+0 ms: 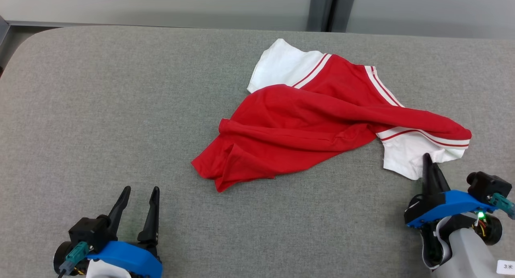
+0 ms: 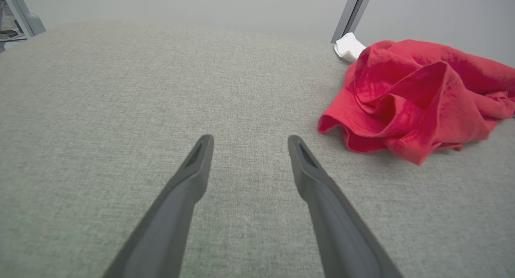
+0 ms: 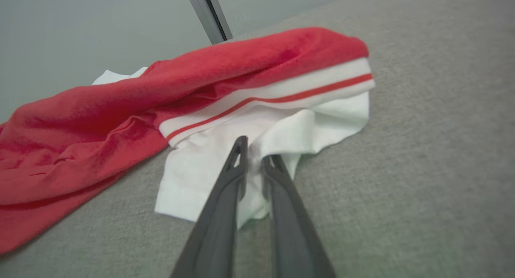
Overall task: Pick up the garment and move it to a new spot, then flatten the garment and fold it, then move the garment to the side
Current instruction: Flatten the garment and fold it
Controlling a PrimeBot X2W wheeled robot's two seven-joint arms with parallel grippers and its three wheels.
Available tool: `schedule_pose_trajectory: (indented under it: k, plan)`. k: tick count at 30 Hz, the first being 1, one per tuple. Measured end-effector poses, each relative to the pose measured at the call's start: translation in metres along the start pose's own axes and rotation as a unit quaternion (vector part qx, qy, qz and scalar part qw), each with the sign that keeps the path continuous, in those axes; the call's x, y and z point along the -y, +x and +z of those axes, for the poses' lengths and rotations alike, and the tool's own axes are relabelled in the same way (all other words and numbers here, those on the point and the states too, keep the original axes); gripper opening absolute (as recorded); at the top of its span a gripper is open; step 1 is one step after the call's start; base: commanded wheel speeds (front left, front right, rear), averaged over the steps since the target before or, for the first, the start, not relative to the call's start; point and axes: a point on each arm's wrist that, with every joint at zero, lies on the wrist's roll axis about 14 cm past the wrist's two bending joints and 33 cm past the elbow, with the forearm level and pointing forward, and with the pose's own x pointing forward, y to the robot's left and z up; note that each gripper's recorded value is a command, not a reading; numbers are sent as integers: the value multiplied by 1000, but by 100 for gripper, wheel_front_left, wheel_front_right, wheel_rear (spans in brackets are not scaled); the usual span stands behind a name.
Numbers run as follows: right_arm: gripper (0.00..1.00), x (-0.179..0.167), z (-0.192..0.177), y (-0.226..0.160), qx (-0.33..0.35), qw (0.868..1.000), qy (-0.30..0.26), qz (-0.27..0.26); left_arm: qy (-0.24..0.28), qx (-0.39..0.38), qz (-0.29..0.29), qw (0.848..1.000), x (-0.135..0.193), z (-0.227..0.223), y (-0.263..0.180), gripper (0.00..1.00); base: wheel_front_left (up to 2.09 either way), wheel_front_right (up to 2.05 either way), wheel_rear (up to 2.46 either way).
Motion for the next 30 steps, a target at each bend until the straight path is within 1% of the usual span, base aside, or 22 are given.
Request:
schedule_pose_trajectory:
  k: [5, 8, 11, 12, 13, 14, 16, 18, 21, 23, 26, 30]
  plan:
    - [0, 13, 11, -12, 22, 999, 24, -19, -1, 3, -4, 1000, 4, 1, -2, 100, 0, 0, 0]
    - [0, 23, 10, -30, 27, 999, 21, -27, -6, 5, -12, 1000, 13, 0, -2, 100, 0, 0, 0]
    - [0, 38, 7, -54, 27, 999, 1, -39, -7, 11, -22, 1000, 23, 2, -1, 100, 0, 0, 0]
    - [15, 43, 5, -62, 26, 999, -4, -45, -7, 14, -28, 999, 27, 4, 0, 100, 0, 0, 0]
    - [83, 49, 3, -70, 23, 998, -16, -51, -6, 17, -32, 999, 32, 6, 0, 100, 0, 0, 0]
    - [100, 55, 0, -78, 18, 998, -35, -56, -7, 18, -37, 999, 36, 6, 1, 100, 0, 0, 0]
    - [100, 70, -2, -93, 12, 994, -75, -74, -5, 19, -43, 999, 42, 6, 0, 100, 0, 0, 0]
    - [100, 86, 11, -103, 23, 988, -121, -92, -2, 25, -49, 999, 46, 10, 2, 100, 0, 0, 0]
    - [100, 94, 31, -109, 50, 984, -138, -104, 0, 31, -59, 998, 54, 13, 4, 100, 0, 0, 0]
    - [100, 87, 38, -107, 63, 983, -142, -94, -2, 30, -62, 998, 58, 13, 6, 100, 0, 0, 0]
    - [100, 65, 45, -98, 78, 985, -141, -62, -5, 32, -71, 997, 63, 16, 13, 100, 0, 0, 0]
    - [100, 39, 43, -87, 80, 988, -133, -22, -5, 48, -94, 994, 74, 31, 31, 100, 0, 0, 0]
